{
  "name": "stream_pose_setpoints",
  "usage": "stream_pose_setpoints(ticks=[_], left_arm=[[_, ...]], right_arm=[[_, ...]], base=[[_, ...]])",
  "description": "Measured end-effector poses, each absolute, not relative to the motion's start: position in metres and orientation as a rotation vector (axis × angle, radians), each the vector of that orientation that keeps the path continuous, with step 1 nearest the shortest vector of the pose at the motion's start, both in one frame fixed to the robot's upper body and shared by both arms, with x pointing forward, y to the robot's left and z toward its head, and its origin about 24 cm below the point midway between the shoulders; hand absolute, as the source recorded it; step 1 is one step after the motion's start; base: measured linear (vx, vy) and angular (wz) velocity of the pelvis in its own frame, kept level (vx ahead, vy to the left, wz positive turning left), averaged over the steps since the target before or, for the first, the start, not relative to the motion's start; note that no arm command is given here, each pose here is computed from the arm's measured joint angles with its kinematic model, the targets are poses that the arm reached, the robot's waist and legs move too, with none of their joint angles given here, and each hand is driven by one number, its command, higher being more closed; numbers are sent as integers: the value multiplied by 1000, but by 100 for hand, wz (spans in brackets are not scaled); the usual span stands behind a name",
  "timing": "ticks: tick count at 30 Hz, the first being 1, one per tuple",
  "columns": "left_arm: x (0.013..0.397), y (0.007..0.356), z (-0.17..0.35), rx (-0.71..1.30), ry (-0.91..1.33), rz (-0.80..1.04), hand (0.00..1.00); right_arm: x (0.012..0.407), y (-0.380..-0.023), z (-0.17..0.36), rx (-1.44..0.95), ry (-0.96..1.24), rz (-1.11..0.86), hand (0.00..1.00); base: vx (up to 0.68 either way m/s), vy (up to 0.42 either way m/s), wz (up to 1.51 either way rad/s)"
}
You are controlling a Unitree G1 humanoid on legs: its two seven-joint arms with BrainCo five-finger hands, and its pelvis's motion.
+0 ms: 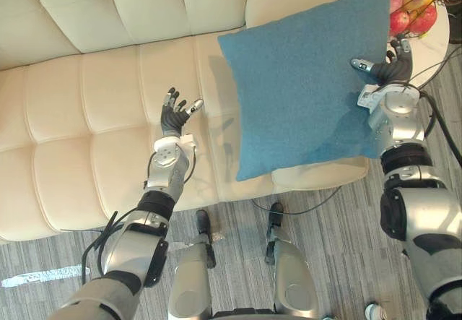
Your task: Pick up cushions and gather them together orderly.
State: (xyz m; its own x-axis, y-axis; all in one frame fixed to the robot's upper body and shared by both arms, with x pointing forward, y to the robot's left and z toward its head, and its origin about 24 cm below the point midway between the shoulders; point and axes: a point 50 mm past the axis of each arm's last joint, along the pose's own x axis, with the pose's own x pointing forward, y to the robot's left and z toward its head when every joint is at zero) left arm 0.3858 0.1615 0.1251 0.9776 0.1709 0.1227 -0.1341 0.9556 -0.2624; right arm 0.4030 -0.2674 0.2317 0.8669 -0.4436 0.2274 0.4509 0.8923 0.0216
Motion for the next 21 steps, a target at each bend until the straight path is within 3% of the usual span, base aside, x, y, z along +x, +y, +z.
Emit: stream_pose_setpoints(ticks=[8, 21], left_arm=[[385, 110, 116, -291, -86, 40, 0], [375, 98, 78, -239, 47, 35, 0]], right_arm=[[394, -279, 211, 34, -208, -547, 0], [355, -297, 189, 52, -319, -653, 0]], base=[[19, -5, -6], [15, 13, -7]])
